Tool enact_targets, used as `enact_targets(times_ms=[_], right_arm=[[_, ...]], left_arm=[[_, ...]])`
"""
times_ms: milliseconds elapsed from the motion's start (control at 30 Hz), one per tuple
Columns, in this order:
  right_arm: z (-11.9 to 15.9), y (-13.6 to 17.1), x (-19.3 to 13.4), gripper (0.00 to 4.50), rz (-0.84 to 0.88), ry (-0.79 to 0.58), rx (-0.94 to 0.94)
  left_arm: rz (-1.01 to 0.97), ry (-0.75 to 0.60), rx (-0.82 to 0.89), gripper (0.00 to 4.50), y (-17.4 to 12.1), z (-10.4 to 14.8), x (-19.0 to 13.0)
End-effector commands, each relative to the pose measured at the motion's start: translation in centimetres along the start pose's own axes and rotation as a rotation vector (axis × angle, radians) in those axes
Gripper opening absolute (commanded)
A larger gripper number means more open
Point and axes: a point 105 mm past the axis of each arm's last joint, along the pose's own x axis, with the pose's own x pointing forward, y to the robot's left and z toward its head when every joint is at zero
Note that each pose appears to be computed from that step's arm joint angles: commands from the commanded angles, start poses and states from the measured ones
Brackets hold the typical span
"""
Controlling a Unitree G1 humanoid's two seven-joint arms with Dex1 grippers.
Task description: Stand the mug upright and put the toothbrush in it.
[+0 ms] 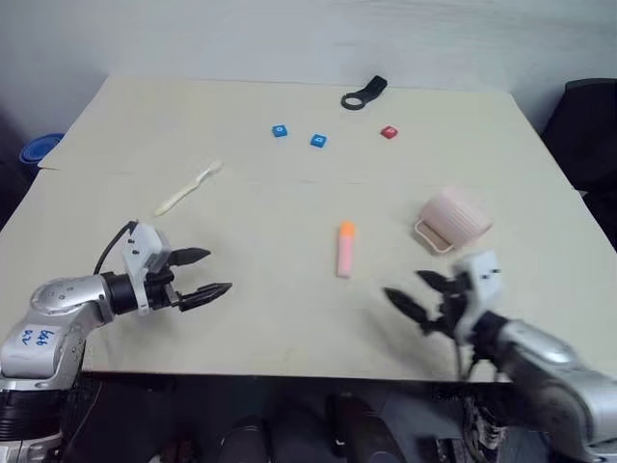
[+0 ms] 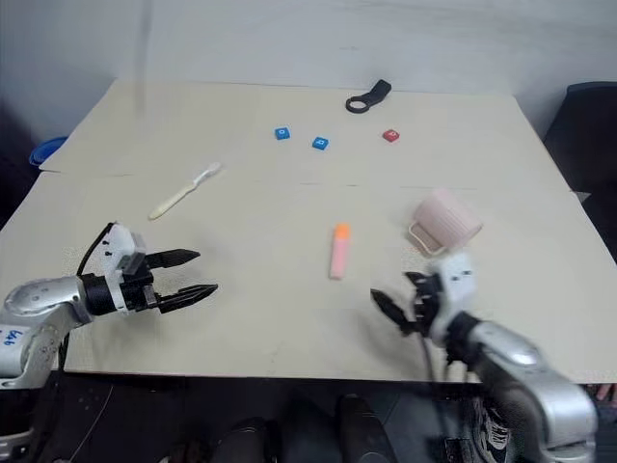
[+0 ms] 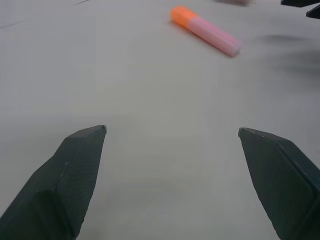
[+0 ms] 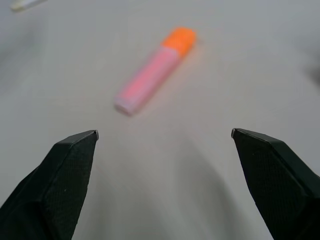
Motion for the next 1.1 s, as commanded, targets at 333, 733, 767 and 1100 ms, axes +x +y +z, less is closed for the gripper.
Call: enact_targets(times_ms=[333,733,767,1100], right_arm=[[-2.2,2.2,8.3,4.46,-0.065,0.045,0.007],[-4.0,-0.1,10.1,2.89,-0.168,0.11,-0.121],[-4.1,-0.2,10.0,2.5,-0.172,0.112,-0.126],[-1.0,-2.5,7.3,1.1,-0.249,-0.003,-0.118]], left_arm=[[-0.021,0.052,0.15,4.5,0.7,3.0,-1.3],[0.022,0.034,0.151,4.5,0.5,2.9,-1.4],[0.024,0.033,0.151,4.5,0.6,2.9,-1.4],[-0.067,-0.026,0.132,4.5,-0.9,3.0,1.2]])
